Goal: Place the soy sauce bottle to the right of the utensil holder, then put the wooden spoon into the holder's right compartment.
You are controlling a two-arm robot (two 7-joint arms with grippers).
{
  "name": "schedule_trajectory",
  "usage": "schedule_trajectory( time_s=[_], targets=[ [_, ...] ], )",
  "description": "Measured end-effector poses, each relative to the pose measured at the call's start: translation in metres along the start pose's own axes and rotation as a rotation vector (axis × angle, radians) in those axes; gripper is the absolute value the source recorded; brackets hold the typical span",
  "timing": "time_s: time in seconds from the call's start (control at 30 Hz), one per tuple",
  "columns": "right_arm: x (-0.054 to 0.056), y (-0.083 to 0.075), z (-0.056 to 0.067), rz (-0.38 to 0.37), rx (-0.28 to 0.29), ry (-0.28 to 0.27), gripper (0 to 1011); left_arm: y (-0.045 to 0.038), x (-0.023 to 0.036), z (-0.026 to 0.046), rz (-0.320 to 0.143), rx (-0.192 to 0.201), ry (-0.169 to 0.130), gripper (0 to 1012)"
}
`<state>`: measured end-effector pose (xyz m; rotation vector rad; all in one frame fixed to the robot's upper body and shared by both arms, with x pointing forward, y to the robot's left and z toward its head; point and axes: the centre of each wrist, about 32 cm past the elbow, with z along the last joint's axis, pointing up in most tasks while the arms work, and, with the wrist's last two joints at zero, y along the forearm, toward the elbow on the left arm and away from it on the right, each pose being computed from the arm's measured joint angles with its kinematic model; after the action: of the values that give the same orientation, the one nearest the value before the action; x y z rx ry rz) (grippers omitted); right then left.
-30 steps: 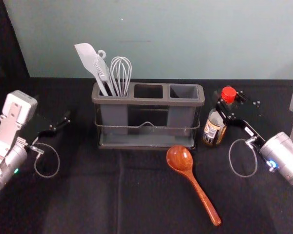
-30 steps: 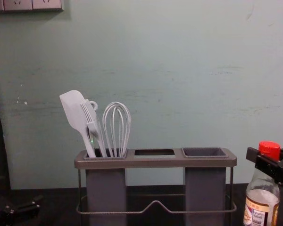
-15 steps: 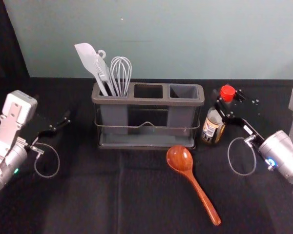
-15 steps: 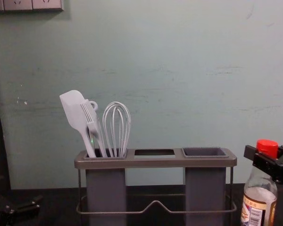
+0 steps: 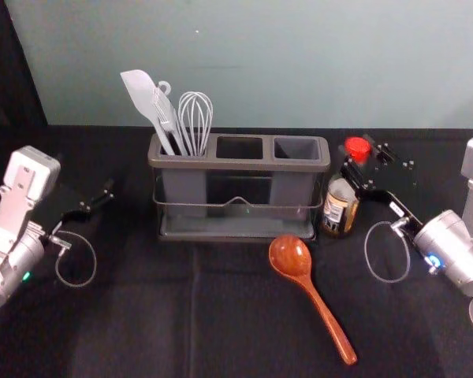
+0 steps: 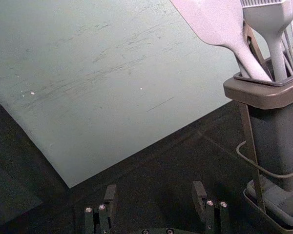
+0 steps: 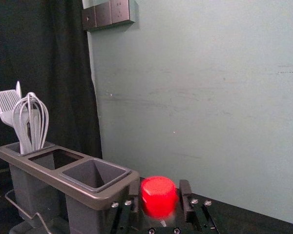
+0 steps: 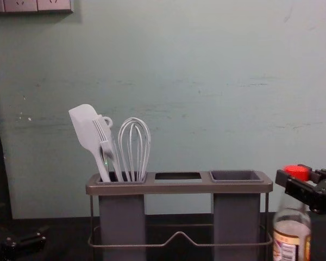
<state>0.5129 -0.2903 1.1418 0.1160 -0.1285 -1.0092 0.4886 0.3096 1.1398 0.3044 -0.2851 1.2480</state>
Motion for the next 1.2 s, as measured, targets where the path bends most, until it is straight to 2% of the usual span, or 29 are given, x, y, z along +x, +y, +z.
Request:
schedule_trajectory(
  time_s=[0.03,0.17,0.33,0.6,0.97,1.2],
  targets=[
    [0.0,0.0,-0.001,0.0,-0.002,0.0,524,0.0,0.0,0.0,0.0,0.0,0.0,1000],
    [-0.001,0.0,-0.001,-0.001,-0.003,0.002,624,0.0,0.0,0.0,0.0,0.0,0.0,1000],
    [-0.001,-0.001,0.0,-0.007,0.0,0.003,802,0.0,0.0,0.0,0.0,0.0,0.0,1000],
    [-0.001,-0.004,0.007,-0.02,0.02,-0.007,997,0.0,0.0,0.0,0.0,0.0,0.0,1000],
    [0.0,-0.009,0.025,-0.03,0.063,-0.035,1003,0.0,0.0,0.0,0.0,0.0,0.0,1000],
    [-0.008,-0.013,0.039,-0.036,0.061,-0.041,1002,0.0,0.0,0.0,0.0,0.0,0.0,1000]
  ],
)
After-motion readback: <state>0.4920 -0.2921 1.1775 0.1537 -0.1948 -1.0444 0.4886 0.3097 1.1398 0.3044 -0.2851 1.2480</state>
